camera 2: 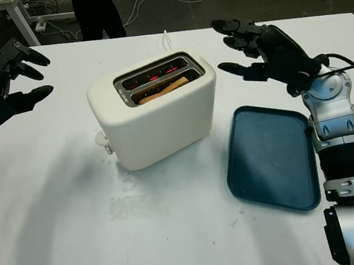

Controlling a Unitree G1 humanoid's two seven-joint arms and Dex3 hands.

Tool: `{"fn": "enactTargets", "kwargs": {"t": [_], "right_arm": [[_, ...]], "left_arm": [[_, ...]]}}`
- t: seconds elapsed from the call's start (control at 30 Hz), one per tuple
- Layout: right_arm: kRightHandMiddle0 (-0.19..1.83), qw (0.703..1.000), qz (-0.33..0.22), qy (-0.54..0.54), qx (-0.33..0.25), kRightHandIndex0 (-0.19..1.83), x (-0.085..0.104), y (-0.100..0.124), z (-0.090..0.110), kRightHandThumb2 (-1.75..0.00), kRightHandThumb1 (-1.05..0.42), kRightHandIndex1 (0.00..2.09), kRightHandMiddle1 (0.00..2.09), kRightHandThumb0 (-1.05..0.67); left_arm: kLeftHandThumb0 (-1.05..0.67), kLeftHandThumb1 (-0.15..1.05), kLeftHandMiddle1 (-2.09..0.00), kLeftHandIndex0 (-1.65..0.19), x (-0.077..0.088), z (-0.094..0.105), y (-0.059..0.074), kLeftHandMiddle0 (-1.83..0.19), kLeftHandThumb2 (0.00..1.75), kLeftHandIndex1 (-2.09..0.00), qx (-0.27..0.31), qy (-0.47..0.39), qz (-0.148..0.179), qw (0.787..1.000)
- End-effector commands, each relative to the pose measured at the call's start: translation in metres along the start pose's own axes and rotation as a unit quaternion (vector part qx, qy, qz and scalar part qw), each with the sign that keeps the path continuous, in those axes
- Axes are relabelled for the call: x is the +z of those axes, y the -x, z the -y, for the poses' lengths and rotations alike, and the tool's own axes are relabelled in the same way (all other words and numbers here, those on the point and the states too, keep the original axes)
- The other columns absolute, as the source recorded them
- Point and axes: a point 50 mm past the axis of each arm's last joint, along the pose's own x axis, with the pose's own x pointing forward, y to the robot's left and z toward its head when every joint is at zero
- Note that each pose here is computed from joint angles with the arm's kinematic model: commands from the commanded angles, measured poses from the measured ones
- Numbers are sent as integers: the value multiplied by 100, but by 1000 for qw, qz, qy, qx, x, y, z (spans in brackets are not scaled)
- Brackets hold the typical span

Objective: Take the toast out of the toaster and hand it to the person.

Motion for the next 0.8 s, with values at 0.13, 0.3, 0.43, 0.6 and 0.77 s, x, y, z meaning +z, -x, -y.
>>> {"fn": "enactTargets", "kwargs": {"t": [0.13,0.3,0.43,0.6,0.77], "right_arm": [[28,1000,9,-1,-5,27,4,-2,2,-26,-92,0,0,-58],[28,1000,16,4,-3,27,7,-3,2,-26,-92,0,0,-57],[28,1000,14,10,-2,28,7,-3,3,-27,-92,1,0,-56],[27,1000,12,10,0,28,7,-3,3,-27,-92,1,0,-59],[27,1000,16,4,3,27,6,-4,2,-28,-92,0,0,-58]], "left_arm": [[-105,92,-162,0,-1,-2,3,0,39,-151,-2,-5,-1,1000],[-105,92,-161,0,-1,-2,2,0,37,-150,2,0,0,1000],[-105,92,-160,0,0,-2,2,0,37,-149,-5,-5,-1,1000],[-105,92,-160,0,1,-2,1,0,35,-148,-6,-1,3,1000],[-105,92,-160,0,1,-2,0,0,37,-148,-7,-11,4,1000]]}}
